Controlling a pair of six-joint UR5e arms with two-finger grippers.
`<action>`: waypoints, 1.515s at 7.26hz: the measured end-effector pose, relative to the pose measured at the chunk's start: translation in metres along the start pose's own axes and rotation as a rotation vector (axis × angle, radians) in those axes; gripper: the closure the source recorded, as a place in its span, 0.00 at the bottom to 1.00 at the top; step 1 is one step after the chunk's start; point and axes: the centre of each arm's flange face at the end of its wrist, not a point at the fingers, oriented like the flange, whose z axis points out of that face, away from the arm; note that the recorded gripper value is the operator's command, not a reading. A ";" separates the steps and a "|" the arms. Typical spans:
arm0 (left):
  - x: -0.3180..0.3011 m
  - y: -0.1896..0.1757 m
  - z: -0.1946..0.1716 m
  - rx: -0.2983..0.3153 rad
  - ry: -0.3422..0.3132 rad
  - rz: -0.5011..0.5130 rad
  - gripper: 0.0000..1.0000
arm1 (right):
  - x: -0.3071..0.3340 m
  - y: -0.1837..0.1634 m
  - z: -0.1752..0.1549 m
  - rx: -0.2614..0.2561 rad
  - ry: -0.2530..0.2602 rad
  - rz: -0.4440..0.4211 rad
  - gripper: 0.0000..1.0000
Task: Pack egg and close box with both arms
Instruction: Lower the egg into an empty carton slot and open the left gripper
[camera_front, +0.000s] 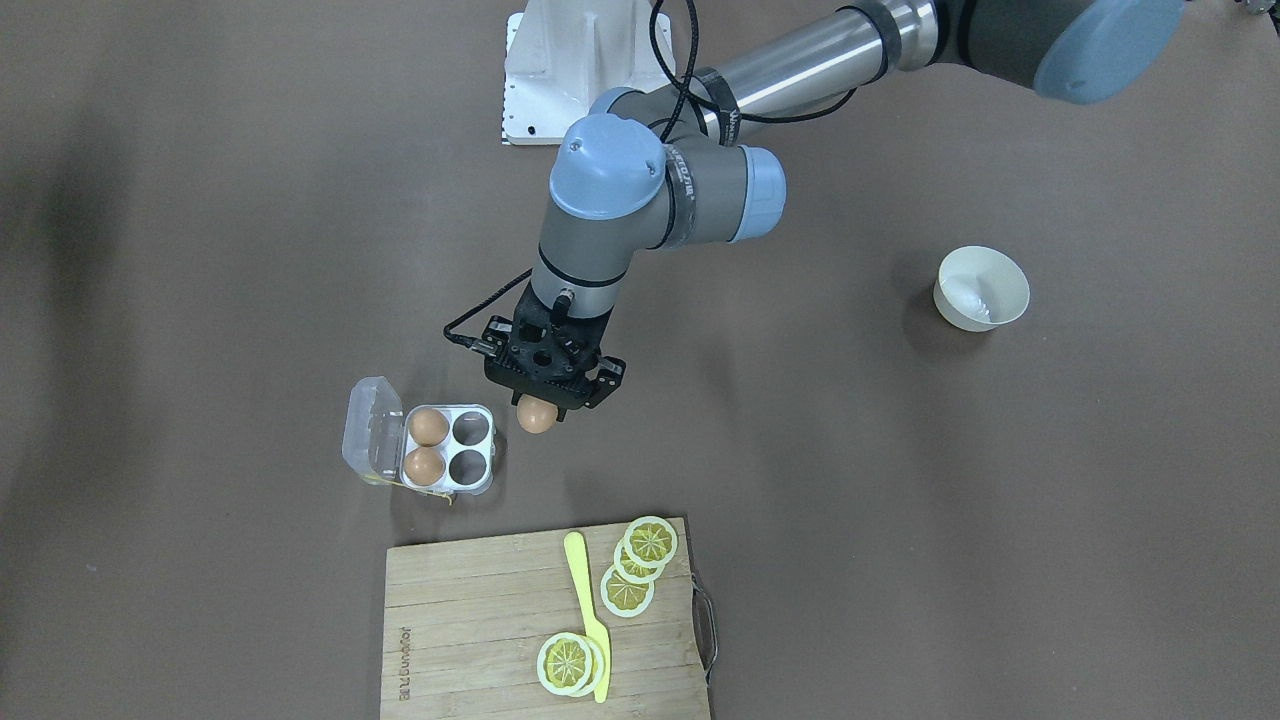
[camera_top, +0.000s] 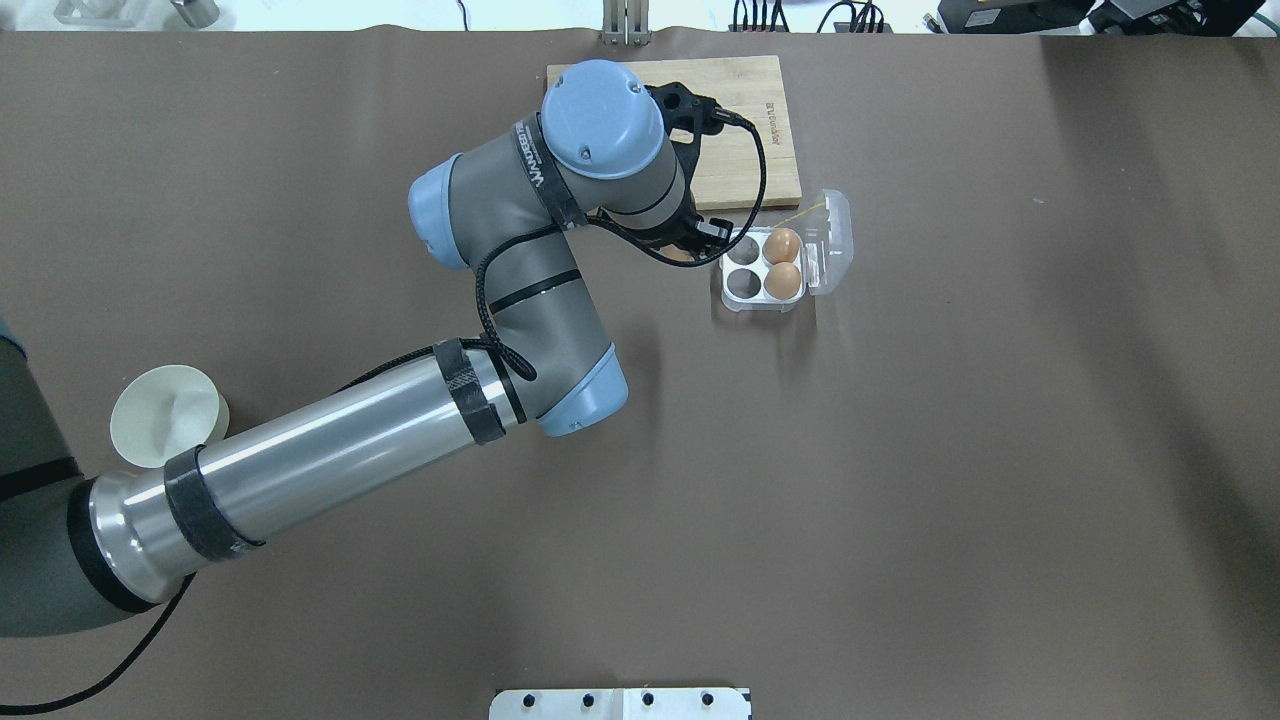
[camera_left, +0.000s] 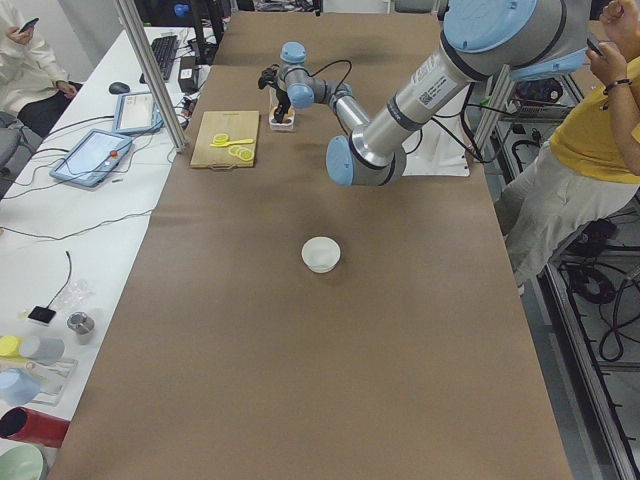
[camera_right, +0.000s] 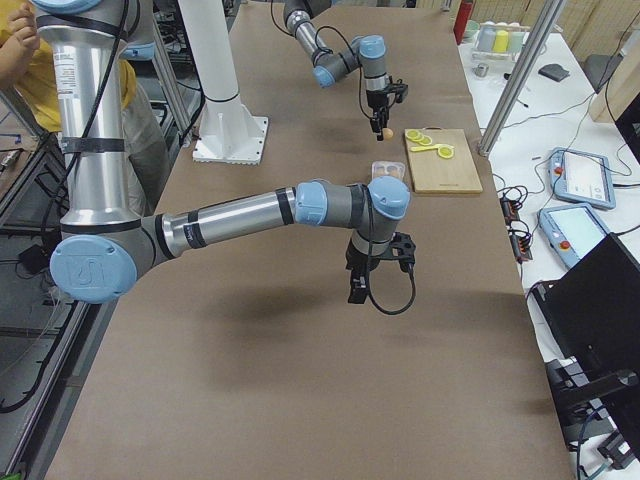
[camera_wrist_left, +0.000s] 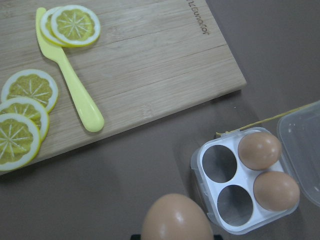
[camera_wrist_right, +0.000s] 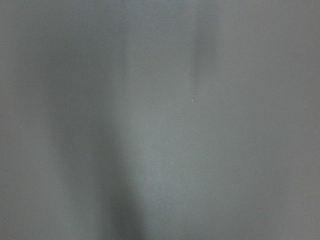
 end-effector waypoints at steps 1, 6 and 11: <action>0.009 0.004 0.011 0.005 -0.018 0.026 0.89 | 0.000 0.000 0.000 0.000 0.000 0.000 0.00; 0.064 -0.004 0.024 0.047 -0.054 0.110 0.90 | -0.002 0.001 -0.002 0.005 0.000 -0.016 0.00; 0.074 -0.016 0.029 0.099 -0.123 0.135 0.89 | 0.000 0.002 -0.001 0.001 0.002 -0.039 0.00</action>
